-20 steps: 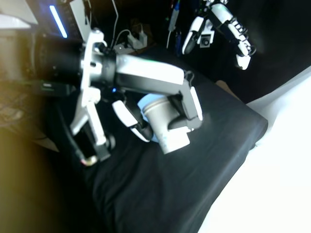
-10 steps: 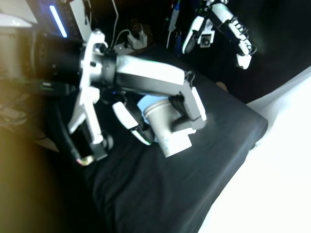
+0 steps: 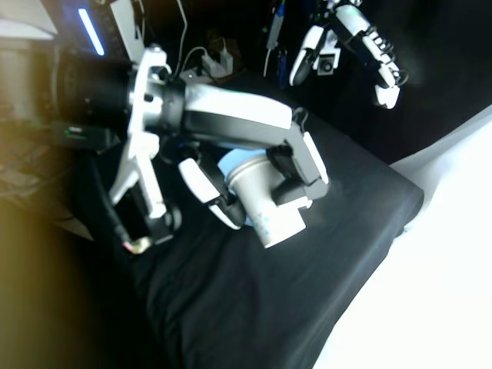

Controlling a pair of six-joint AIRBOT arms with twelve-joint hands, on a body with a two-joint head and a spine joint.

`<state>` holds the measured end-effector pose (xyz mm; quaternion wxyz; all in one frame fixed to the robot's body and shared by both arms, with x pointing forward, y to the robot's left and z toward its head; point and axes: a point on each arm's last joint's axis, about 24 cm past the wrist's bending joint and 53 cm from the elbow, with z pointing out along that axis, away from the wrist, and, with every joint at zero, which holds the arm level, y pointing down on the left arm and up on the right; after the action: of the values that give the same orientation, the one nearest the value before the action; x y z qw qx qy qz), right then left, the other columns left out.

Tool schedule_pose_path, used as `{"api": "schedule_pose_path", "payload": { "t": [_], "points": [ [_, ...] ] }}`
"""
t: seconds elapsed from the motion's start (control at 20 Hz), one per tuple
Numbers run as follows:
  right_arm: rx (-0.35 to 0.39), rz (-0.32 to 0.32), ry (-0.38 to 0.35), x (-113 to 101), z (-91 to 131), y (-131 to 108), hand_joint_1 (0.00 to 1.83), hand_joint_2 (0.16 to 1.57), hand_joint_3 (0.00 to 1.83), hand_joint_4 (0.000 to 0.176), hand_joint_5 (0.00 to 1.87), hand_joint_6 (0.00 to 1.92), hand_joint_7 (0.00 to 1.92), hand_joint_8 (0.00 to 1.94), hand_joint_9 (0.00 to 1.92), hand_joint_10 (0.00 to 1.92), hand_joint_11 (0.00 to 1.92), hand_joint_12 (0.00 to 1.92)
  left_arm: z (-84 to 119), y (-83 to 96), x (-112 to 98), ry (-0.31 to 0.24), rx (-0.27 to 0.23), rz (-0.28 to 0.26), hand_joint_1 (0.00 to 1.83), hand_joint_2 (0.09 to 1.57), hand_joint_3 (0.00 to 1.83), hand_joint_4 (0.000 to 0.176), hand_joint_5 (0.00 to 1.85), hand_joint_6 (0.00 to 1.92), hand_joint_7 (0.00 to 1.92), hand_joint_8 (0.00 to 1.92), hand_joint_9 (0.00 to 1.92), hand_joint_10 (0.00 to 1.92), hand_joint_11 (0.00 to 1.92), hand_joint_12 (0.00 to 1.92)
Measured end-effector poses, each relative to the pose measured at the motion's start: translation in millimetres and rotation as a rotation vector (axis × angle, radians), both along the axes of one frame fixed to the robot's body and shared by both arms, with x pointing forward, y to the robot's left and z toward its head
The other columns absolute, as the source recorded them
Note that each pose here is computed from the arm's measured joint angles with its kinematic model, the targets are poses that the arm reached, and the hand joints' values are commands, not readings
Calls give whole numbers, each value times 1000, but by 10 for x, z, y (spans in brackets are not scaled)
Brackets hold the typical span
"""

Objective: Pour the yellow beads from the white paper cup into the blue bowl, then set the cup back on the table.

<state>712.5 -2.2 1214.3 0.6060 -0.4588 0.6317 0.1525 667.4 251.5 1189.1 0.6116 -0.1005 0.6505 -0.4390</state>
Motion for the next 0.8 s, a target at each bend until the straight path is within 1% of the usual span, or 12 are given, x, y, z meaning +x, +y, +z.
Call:
{"api": "schedule_pose_path", "payload": {
  "t": [0.05, 0.1, 0.2, 0.35, 0.45, 0.5, 0.55, 0.6, 0.65, 0.7, 0.75, 0.8],
  "points": [
    [-1, 0, -1, 1, 0, -1, 1144, 1256, 6, 0, 781, 1311, 692, 1526, 546, 1636, 99, 1861, 1, -2, -1, 0, 0, -1, 796, 795, 0, 0, 7, 1, 266, 4, 241, 4, 26, 678],
    [-2, 0, -2, 2, -1, -2, 1141, 1285, 12, 0, 683, 1637, 708, 1333, 584, 1062, 3, 1449, -1, -5, -1, 0, 0, -1, 807, 803, 2, 0, 5, 0, 265, 3, 237, 2, 24, 680],
    [-3, 1, -3, 0, -2, 1, 1100, 1301, 32, 2, 685, 1602, 634, 1528, 638, 1502, 123, 1870, -2, -3, -1, 0, 0, -1, 804, 795, 0, 0, 11, 3, 281, 8, 246, 5, 31, 680],
    [-9, 4, -7, -6, -6, 5, 1088, 1329, 5, 15, 646, 1629, 619, 1512, 489, 1267, 0, 1695, -1, -2, 0, 0, 0, -1, 803, 799, 1, 0, 10, 2, 279, 5, 258, 9, 39, 682],
    [-15, 4, -12, -5, -8, 3, 899, 1377, 3, 0, 565, 1667, 769, 971, 528, 976, 0, 1546, -2, -3, -1, 0, 0, -1, 776, 796, 0, 0, 8, 0, 272, 2, 252, 5, 45, 684],
    [-16, 7, -14, -12, -9, 11, 727, 1492, 22, 15, 776, 1834, 841, 1333, 585, 1292, 0, 1845, 0, -4, -1, 0, 0, -1, 789, 797, 0, 0, 5, 0, 271, 1, 245, 2, 41, 686],
    [-20, 8, -19, -16, -6, 15, 727, 1492, 22, 15, 776, 1834, 841, 1333, 585, 1292, 0, 1845, -1, -2, 0, 0, 0, -1, 789, 797, 0, 0, 5, 0, 271, 1, 245, 2, 41, 686],
    [-21, 15, -23, -35, 7, 38, 584, 1561, 63, 34, 901, 1907, 906, 1625, 597, 1644, 0, 1724, -1, 1, 4, -1, 3, -1, 809, 806, 0, 0, 4, 0, 252, 2, 236, 0, 13, 739],
    [-24, 24, -29, -56, 22, 61, 501, 1569, 129, 0, 824, 1864, 928, 1597, 583, 1617, 0, 1374, 0, 6, 6, -1, 1, 1, 813, 807, 0, 0, 4, 0, 261, 8, 239, 2, 6, 749],
    [-29, 29, -34, -69, 24, 75, 686, 1474, 86, 0, 517, 1886, 920, 1682, 627, 1674, 0, 1184, 1, 3, 5, -1, 1, 0, 815, 794, 0, 0, 9, 2, 272, 11, 247, 4, 1, 750],
    [-30, 32, -36, -77, 26, 85, 923, 1340, 15, 0, 636, 1594, 1016, 1639, 864, 1789, 292, 1774, 1, 2, 4, -2, 2, -1, 802, 794, 0, 0, 7, 1, 267, 8, 250, 5, 1, 748],
    [-35, 38, -38, -92, 19, 95, 1010, 1263, 0, 0, 765, 1409, 1058, 1608, 920, 1862, 468, 1892, 0, 3, 5, -1, 2, 0, 777, 797, 0, 0, 9, 1, 277, 10, 259, 8, 5, 746]
  ]
}}
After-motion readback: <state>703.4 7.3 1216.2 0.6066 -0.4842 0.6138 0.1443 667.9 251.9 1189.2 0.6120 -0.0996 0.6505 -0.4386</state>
